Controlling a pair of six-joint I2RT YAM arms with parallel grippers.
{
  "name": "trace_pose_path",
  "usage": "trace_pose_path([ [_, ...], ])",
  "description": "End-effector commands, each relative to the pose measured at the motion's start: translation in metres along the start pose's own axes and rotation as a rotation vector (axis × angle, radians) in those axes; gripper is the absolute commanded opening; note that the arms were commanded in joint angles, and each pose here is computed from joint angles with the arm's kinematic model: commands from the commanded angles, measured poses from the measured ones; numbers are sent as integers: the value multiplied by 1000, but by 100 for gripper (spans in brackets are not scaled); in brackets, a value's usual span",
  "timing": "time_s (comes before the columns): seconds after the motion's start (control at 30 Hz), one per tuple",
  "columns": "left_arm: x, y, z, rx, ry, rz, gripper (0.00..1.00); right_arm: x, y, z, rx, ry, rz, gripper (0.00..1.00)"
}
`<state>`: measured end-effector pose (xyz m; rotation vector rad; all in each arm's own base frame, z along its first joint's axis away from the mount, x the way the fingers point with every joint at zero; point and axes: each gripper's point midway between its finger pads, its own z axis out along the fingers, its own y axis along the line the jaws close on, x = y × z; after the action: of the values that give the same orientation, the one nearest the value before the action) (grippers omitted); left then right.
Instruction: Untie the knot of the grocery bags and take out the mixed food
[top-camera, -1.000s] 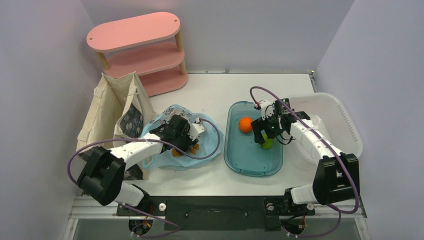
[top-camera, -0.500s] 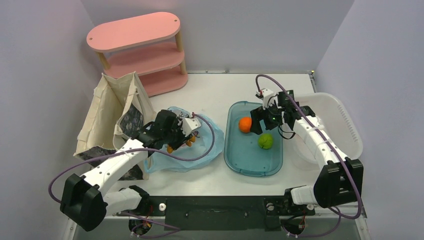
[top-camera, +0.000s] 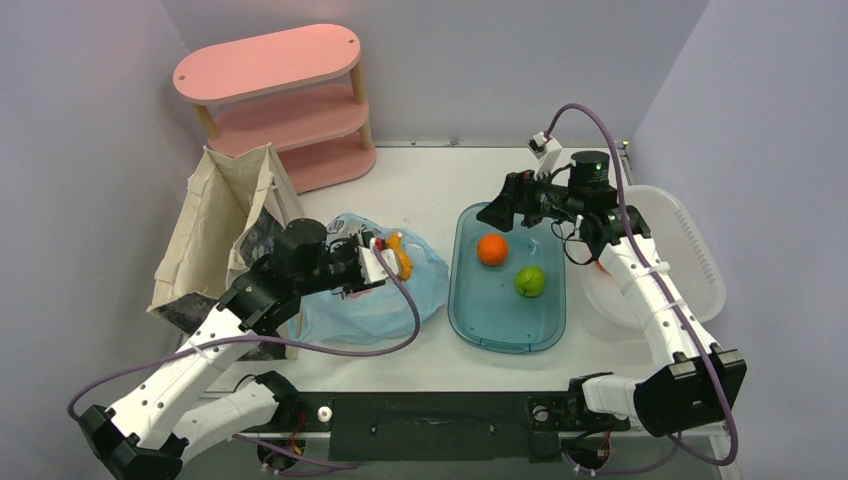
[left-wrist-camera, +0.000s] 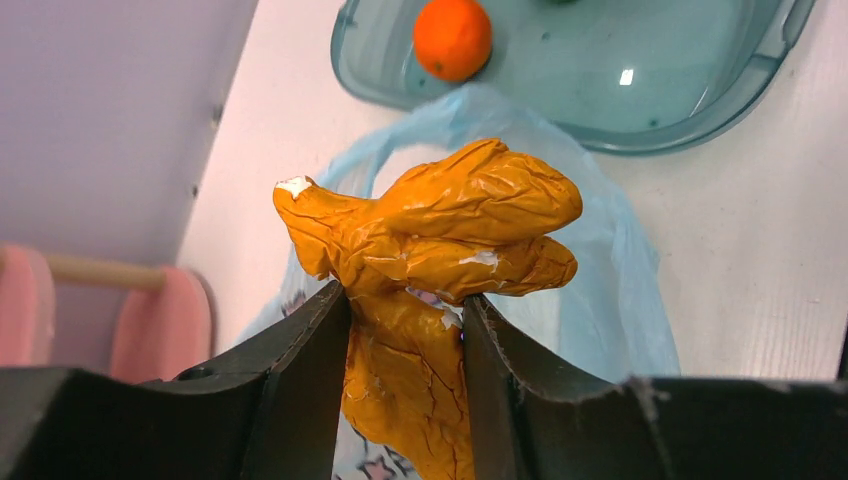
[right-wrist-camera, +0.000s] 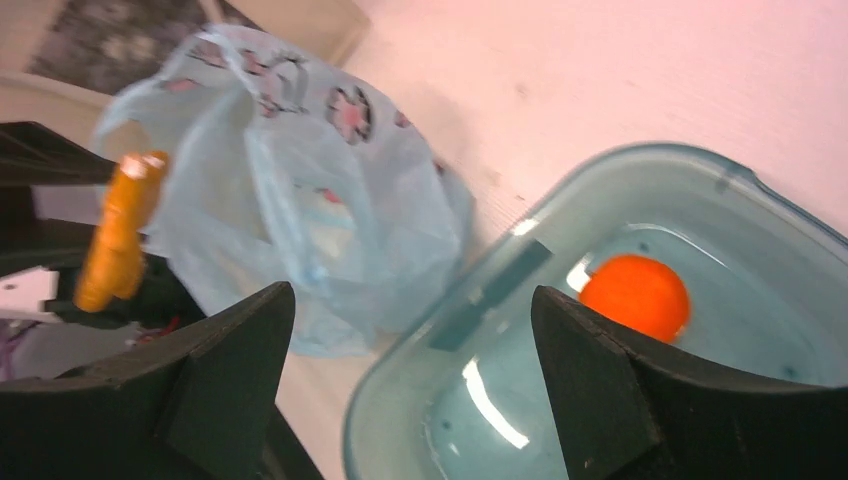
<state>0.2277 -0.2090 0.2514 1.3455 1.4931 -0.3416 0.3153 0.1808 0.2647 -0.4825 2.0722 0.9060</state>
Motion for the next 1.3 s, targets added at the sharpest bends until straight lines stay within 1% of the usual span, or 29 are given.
trace_pose_path([
  [0.0,-60,11,3,-12,-125,231,33,-50,82,-18,-243,-151,-17,84],
  [0.1,-79,17,6,-40,-149,283,33,-48,115,-22,-337,-158,-33,85],
  [0.23,-101,19,10,-57,-189,358,33,-39,138,-22,-398,-144,-58,86],
  [0.33,-108,15,15,-55,-199,416,34,-33,145,-18,-415,-128,-78,86],
  [0.47,-111,11,18,-52,-204,422,34,-25,156,-12,-438,-104,-128,86],
  [0.63,-114,12,18,-73,-212,442,34,-5,165,4,-460,-41,-128,84],
  [0.77,-119,17,16,-106,-226,446,35,15,162,16,-466,18,-100,73],
  [0.83,-120,17,14,-110,-229,451,35,18,164,19,-479,26,-96,65],
  [0.93,-119,14,14,-97,-237,457,36,12,172,20,-500,12,-102,41],
  [0.97,-118,12,14,-90,-239,454,40,9,173,19,-503,6,-107,24],
  [1.0,-116,10,14,-81,-238,451,43,8,173,18,-502,3,-109,16],
  [1.03,-115,9,14,-78,-237,437,47,5,173,17,-500,-4,-116,4],
  [1.07,-112,8,15,-81,-232,427,48,4,170,16,-491,-6,-115,1],
  [1.1,-112,8,13,-85,-234,405,50,2,169,15,-484,-11,-117,0],
  [1.23,-106,11,2,-104,-229,311,53,-13,139,5,-399,-53,-72,0],
  [1.27,-99,13,0,-101,-209,279,55,-15,134,1,-384,-60,-61,0],
])
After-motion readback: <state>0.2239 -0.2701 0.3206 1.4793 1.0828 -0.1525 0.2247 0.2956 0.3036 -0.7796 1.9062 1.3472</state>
